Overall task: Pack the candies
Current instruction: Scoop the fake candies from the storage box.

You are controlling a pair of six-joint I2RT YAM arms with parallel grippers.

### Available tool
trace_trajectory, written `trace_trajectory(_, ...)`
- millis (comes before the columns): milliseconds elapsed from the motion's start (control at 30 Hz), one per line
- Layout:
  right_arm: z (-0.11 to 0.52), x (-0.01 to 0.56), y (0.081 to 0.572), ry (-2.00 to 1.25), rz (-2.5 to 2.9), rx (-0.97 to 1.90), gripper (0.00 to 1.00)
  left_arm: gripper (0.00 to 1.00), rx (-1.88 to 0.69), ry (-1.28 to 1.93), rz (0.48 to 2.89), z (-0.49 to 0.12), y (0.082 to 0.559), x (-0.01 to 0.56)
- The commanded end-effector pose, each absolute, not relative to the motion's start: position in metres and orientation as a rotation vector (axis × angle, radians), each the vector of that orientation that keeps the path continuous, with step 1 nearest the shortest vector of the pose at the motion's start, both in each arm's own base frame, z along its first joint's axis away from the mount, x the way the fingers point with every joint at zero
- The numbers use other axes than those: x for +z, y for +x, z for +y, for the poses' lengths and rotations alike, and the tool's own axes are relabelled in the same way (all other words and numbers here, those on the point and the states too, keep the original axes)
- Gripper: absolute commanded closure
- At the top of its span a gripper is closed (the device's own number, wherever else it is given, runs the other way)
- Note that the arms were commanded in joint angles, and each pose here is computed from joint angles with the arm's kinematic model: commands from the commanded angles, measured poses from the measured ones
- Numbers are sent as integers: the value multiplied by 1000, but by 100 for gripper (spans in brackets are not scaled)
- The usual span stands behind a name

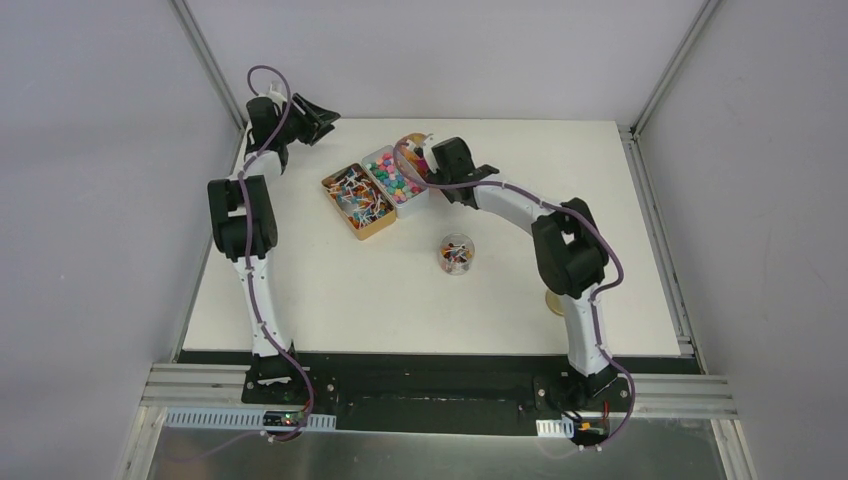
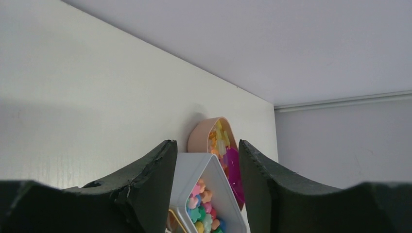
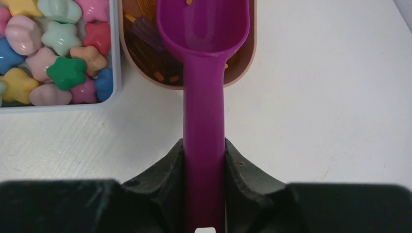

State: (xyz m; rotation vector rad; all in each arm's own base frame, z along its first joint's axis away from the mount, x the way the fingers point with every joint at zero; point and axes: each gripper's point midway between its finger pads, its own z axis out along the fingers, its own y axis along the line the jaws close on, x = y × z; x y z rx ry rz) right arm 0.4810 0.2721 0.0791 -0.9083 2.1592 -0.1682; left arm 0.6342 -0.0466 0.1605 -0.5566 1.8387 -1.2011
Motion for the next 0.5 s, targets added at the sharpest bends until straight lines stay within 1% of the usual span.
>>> trace_trajectory(0, 275, 111, 489, -817, 2069, -77, 100, 49, -1143, -415, 1785, -44, 624, 221)
trace_trajectory(67, 280, 109, 488, -782, 2067, 0, 100, 49, -1128, -405, 1799, -44, 621, 224)
trace_trajectory(233, 283, 116, 488, -739, 2014, 73, 100, 49, -1097, -376, 1823, -45, 611, 230)
trace_trajectory(467, 278, 129, 487, -691, 1969, 81, 100, 44, -982, -320, 1889, -41, 587, 235)
